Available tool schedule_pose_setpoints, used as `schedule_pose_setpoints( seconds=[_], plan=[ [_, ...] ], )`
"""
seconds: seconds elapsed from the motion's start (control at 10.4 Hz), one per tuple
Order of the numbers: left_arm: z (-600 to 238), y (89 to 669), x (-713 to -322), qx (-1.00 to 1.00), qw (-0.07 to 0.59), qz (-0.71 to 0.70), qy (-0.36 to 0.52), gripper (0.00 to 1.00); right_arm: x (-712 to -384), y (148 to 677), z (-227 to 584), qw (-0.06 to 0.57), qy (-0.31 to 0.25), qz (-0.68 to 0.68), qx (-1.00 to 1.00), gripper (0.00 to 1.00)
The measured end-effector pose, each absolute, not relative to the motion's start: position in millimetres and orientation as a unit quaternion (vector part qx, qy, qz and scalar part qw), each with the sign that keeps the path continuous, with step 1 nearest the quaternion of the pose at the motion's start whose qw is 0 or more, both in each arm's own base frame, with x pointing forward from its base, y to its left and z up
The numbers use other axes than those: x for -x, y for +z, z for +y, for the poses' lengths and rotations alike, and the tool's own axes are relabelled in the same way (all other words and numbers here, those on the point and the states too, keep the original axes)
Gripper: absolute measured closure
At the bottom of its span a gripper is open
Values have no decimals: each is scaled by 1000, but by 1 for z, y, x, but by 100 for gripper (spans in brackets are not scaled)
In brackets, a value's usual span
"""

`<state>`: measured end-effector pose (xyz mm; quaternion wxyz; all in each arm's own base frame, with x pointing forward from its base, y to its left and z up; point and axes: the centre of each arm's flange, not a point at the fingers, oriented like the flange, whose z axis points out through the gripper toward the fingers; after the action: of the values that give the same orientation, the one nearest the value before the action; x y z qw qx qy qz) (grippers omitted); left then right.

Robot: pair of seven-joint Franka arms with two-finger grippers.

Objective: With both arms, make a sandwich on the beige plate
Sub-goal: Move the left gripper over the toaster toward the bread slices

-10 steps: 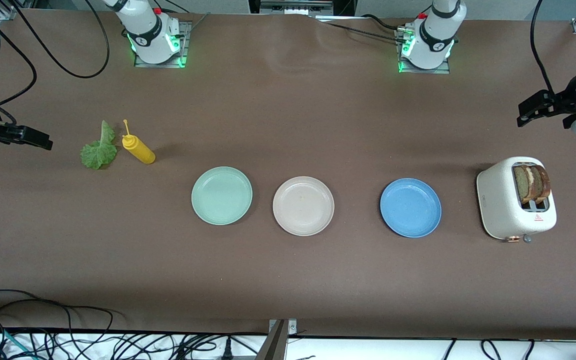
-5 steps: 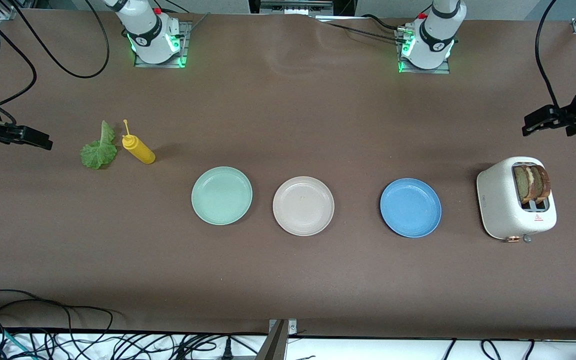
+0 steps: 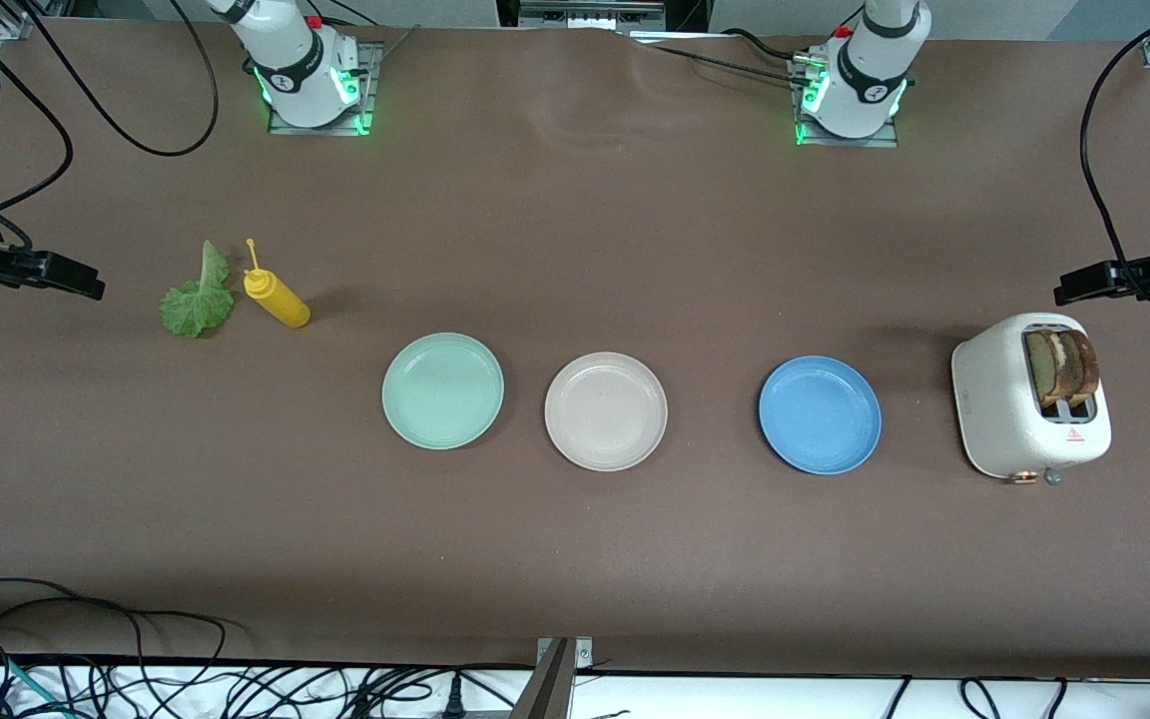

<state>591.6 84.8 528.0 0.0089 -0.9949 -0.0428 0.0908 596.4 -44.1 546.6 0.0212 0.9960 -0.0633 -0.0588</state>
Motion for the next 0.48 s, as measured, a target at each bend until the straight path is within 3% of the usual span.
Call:
schedule_pose_setpoints(
  seconds=[0.48],
  plan=[
    [87, 512, -599, 994, 8, -44, 103, 0, -596, 547, -44, 21, -59, -63, -996, 0]
  ],
)
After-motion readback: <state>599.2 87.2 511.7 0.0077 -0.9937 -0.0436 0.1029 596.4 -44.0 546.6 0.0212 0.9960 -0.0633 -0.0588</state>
